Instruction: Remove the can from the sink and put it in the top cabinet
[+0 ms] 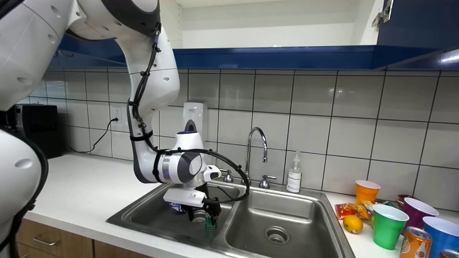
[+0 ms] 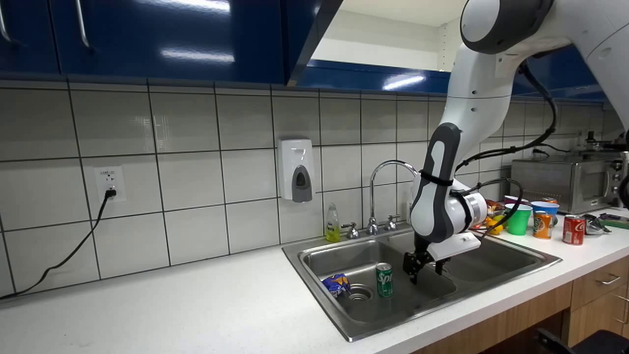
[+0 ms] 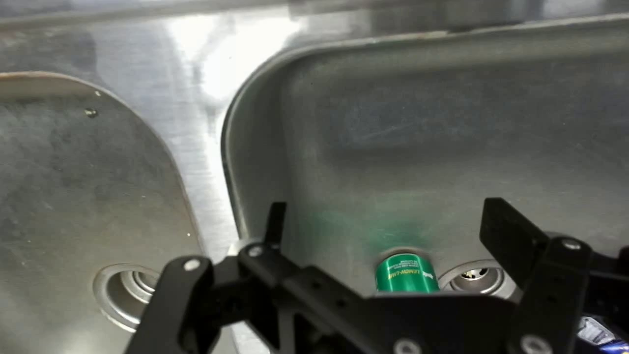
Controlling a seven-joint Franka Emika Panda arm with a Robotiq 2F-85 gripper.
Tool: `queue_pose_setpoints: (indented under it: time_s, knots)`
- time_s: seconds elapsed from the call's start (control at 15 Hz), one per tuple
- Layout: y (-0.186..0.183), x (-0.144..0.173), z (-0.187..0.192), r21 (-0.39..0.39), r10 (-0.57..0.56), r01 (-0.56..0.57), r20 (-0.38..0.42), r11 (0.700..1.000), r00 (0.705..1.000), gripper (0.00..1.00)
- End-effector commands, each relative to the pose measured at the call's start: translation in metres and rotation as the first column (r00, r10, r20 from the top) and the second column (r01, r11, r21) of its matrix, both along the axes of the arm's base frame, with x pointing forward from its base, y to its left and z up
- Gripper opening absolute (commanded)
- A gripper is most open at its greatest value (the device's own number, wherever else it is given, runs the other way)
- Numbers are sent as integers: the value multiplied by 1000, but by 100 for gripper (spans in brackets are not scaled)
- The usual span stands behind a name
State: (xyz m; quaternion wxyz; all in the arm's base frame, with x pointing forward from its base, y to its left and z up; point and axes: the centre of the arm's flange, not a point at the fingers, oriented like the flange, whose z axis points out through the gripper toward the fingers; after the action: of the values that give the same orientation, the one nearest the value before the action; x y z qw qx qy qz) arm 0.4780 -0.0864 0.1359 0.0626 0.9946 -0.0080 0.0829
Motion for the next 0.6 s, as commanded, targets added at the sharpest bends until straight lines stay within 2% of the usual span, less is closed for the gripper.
queue_pose_setpoints:
  time_s: [0.0, 0.53]
  knots:
    - [-3, 0, 1, -10, -6, 6, 4, 1000, 1000, 100]
    - [6, 13, -5, -4, 21, -21, 16, 1000, 1000, 100]
